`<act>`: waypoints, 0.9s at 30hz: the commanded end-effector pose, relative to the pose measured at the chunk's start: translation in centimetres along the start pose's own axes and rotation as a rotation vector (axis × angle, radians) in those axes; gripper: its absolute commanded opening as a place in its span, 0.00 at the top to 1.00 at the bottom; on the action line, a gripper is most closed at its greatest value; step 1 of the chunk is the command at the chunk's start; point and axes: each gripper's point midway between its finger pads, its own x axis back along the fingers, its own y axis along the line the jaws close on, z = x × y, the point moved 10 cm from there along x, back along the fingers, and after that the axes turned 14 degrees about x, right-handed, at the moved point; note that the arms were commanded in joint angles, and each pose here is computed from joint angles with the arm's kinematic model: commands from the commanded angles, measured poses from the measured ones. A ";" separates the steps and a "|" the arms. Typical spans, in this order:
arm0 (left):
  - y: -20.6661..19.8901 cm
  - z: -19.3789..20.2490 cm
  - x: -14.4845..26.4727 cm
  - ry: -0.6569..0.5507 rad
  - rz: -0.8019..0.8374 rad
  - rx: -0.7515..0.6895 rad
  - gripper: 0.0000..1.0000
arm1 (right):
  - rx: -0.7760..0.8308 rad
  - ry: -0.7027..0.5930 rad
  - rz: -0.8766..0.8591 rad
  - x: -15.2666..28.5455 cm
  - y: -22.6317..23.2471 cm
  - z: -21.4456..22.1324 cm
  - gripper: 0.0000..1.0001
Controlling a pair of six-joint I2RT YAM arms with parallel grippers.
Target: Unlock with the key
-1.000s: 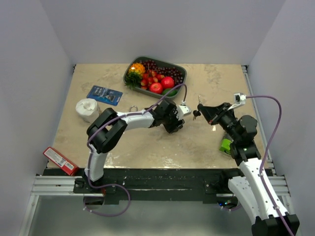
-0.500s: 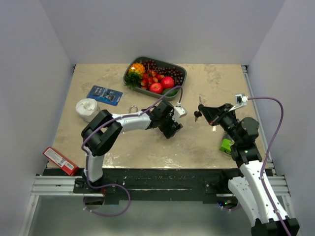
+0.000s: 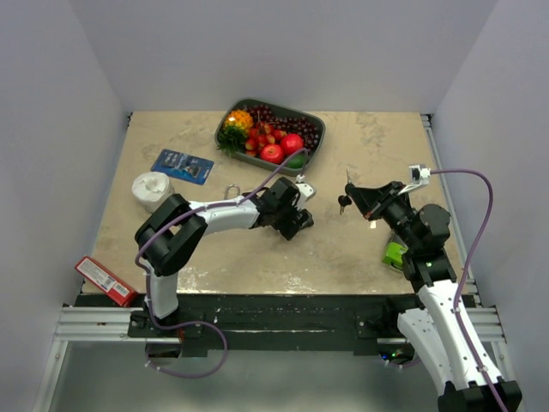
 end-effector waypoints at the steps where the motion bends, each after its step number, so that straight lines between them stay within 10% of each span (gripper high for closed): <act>1: 1.9 0.5 -0.6 -0.007 -0.220 0.037 0.01 | 0.013 -0.016 -0.011 -0.1 0.2 -0.4 1.00; 9: 4.1 -1.6 -1.3 -0.049 -0.436 0.085 0.00 | 0.018 -0.013 0.002 0.4 0.3 -0.4 1.00; 27: 1.6 -2.9 2.2 -0.139 -0.184 0.396 0.01 | 0.022 0.044 0.030 0.2 -0.6 1.0 1.00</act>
